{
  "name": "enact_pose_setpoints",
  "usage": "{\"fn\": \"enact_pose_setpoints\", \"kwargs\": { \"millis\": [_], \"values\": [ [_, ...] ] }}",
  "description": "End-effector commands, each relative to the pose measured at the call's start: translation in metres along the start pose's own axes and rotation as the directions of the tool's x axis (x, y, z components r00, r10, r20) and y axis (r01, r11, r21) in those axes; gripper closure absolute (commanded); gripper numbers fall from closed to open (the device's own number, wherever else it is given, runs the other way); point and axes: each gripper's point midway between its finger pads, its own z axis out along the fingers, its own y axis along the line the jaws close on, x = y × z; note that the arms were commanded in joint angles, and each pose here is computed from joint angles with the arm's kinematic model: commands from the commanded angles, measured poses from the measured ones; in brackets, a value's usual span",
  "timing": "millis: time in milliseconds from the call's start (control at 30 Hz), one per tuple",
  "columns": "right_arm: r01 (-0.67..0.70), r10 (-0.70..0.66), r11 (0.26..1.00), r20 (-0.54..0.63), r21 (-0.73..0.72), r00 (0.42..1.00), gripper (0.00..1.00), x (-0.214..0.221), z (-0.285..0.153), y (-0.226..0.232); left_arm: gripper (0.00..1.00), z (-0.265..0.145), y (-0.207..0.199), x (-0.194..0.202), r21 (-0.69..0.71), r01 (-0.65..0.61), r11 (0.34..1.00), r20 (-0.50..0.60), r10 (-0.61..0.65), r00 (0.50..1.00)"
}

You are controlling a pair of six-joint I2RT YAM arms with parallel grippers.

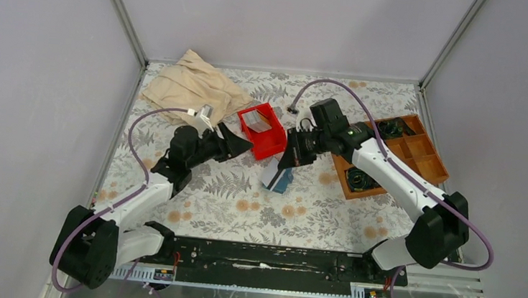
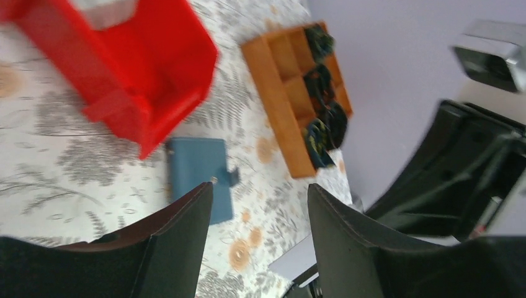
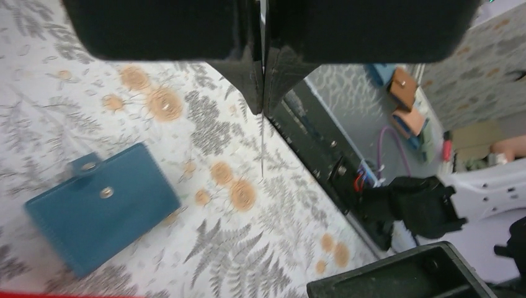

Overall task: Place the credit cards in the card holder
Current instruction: Pick up the credit card from the storage box.

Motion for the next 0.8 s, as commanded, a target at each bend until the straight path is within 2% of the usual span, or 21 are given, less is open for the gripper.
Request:
{"fn": "enact_pose_setpoints", "kwargs": {
  "millis": [0,133,367,533,667,767],
  "values": [
    [-0.022,0.016,0.977,-0.026,-0.211,1.000,1.00,0.015,-0.014,0.042,0.36,-0.008,-0.057,0.020,0.292,-0.113,0.950,-0.067,0.138,0.988],
    [-0.040,0.030,0.957,-0.039,-0.288,0.999,1.00,0.020,-0.015,0.053,0.38,-0.008,-0.069,0.043,0.380,-0.096,0.920,-0.150,0.164,0.975],
    [-0.052,0.036,0.947,-0.056,-0.318,0.998,1.00,0.023,-0.014,0.056,0.43,-0.016,-0.070,0.066,0.446,-0.049,0.894,-0.232,0.168,0.958],
    [-0.058,0.041,0.947,-0.061,-0.316,0.997,1.00,0.023,-0.011,0.053,0.47,-0.024,-0.071,0.073,0.467,-0.040,0.883,-0.253,0.177,0.951],
    [-0.062,0.040,0.943,-0.072,-0.328,0.997,1.00,0.022,-0.010,0.052,0.47,-0.028,-0.070,0.077,0.457,-0.037,0.889,-0.271,0.179,0.946],
    [-0.053,0.030,0.940,-0.073,-0.336,0.997,1.00,0.020,-0.013,0.056,0.45,-0.029,-0.064,0.072,0.421,-0.061,0.905,-0.242,0.177,0.954]
  ]
}}
